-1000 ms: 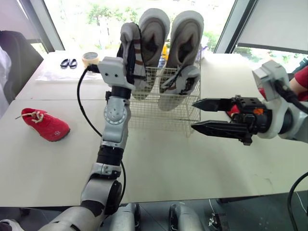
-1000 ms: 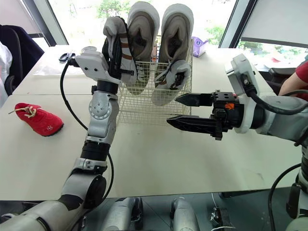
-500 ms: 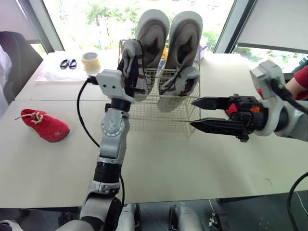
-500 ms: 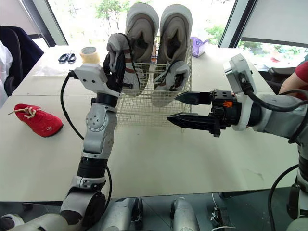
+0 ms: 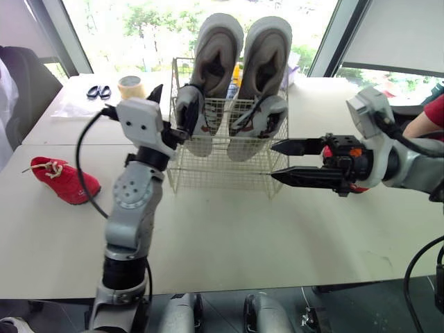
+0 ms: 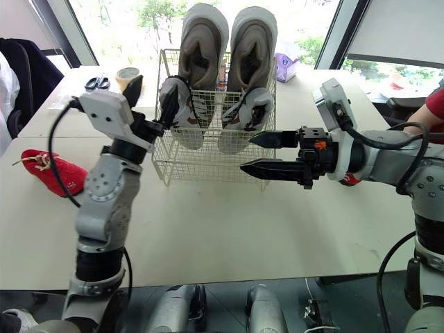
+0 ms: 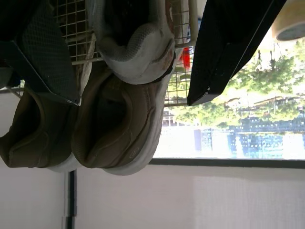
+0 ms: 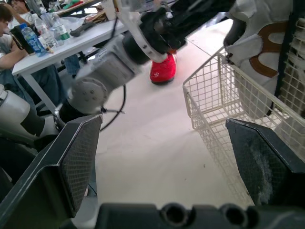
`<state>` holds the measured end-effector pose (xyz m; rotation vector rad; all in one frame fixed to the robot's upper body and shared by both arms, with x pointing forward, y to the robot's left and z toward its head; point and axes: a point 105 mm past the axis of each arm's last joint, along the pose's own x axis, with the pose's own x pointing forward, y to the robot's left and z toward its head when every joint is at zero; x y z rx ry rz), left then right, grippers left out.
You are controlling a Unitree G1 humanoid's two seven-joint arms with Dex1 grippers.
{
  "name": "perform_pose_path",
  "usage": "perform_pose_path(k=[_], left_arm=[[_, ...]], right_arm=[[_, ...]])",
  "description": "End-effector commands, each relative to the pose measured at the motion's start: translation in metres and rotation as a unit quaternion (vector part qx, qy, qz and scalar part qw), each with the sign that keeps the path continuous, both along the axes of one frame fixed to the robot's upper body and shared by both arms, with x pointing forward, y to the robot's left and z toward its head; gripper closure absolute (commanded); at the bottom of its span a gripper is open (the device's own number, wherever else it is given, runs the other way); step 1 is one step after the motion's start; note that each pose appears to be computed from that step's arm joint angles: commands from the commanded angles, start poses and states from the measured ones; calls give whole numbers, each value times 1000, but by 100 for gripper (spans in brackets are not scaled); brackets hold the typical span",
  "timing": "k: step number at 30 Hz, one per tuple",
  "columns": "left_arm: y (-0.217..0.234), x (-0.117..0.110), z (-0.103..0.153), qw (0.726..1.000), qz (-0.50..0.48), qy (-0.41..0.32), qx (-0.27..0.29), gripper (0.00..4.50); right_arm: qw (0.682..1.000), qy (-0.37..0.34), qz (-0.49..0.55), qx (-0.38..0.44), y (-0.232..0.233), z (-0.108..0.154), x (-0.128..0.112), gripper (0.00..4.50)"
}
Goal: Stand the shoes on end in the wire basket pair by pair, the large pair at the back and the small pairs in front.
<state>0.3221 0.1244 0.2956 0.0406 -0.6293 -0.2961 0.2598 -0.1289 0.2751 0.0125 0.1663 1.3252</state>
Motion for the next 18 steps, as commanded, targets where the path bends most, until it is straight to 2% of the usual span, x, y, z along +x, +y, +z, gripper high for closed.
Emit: perform_pose_path(k=[1, 4, 7, 9, 12, 15, 16, 18], left_arm=[[17, -17, 38, 998, -68, 3, -17, 85], [35, -26, 40, 988, -141, 61, -10, 85], [44, -35, 28, 975, -192, 111, -17, 4], [37, -43, 9, 957, -244, 152, -33, 4], [18, -58, -20, 935, -290, 202, -13, 4], [-5, -70, -50, 914, -330, 236, -7, 4], [-8, -67, -54, 915, -326, 236, -32, 4], [-14, -63, -59, 918, -320, 232, -43, 4]], right_arm=[[998, -33, -56, 24, -18, 13, 16, 0], [991, -65, -104, 57, -33, 28, 29, 0], [984, -91, -132, 82, -43, 41, 34, 0], [972, -112, -193, 77, -63, 42, 45, 0], [947, -132, -279, 88, -97, 41, 55, 0], [901, -170, -390, 81, -139, 35, 70, 0], [895, -171, -408, 66, -146, 25, 71, 0], [880, -165, -442, 44, -159, 4, 73, 0]])
